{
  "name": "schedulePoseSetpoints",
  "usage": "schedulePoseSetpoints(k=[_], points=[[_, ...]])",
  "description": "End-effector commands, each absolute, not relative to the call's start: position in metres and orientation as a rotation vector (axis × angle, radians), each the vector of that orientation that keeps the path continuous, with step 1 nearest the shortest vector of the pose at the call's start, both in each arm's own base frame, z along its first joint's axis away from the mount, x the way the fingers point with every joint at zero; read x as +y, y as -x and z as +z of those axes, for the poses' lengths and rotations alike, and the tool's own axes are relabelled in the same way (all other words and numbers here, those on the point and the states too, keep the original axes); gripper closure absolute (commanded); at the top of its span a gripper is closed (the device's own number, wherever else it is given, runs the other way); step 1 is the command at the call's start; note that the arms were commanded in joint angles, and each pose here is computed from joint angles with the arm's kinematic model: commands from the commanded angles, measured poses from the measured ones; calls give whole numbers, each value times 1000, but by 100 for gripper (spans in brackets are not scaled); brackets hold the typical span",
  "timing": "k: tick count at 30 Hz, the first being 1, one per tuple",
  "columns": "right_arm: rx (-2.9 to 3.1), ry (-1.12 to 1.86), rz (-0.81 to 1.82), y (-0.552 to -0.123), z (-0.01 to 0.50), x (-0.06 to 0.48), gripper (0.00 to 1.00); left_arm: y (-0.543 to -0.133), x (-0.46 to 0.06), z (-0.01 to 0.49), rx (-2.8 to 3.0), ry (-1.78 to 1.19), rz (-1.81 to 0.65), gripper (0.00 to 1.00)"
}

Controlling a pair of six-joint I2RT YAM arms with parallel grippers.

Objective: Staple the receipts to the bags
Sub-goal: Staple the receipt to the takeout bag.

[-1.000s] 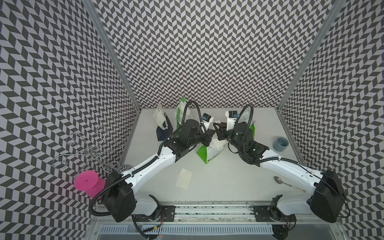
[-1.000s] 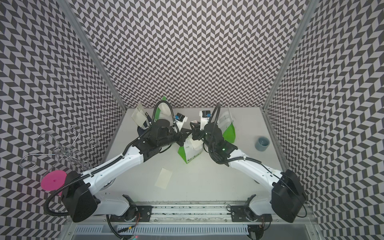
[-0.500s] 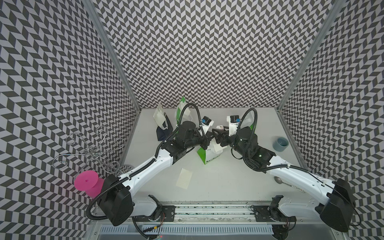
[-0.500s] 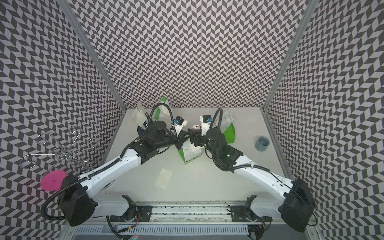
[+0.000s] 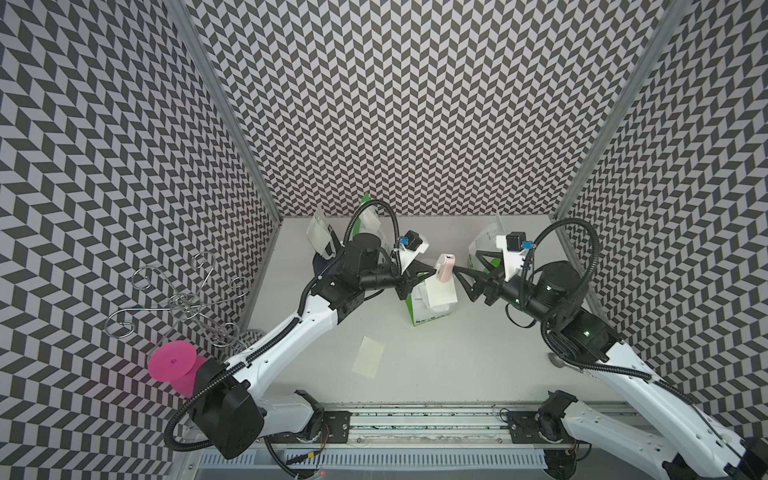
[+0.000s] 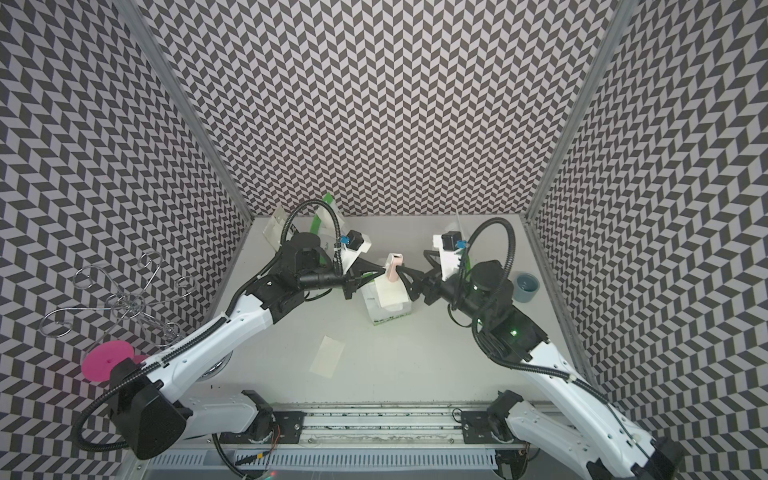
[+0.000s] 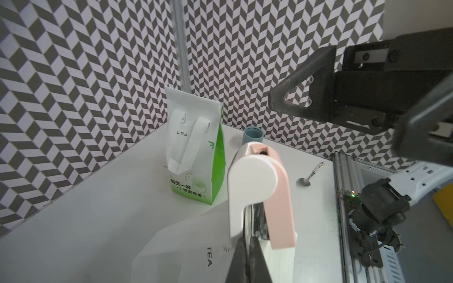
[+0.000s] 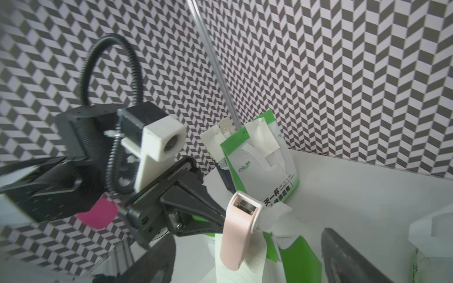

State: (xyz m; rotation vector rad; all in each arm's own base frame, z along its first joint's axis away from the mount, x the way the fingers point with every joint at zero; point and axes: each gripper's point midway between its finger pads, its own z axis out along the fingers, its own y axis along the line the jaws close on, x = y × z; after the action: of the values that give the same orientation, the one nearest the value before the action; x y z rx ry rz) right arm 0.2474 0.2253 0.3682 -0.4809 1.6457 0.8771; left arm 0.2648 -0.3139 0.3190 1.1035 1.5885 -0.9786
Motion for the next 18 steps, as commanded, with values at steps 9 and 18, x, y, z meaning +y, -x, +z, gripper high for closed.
schedulePoseSetpoints(k=[9,18], points=[[1496,829,1061,-201,377,251,6,-208,-313,347,1400,-1334,-1190,100],[1477,955,1121,-193,372,264,7,-193,-309,351,1366,-1376,-1239,100]])
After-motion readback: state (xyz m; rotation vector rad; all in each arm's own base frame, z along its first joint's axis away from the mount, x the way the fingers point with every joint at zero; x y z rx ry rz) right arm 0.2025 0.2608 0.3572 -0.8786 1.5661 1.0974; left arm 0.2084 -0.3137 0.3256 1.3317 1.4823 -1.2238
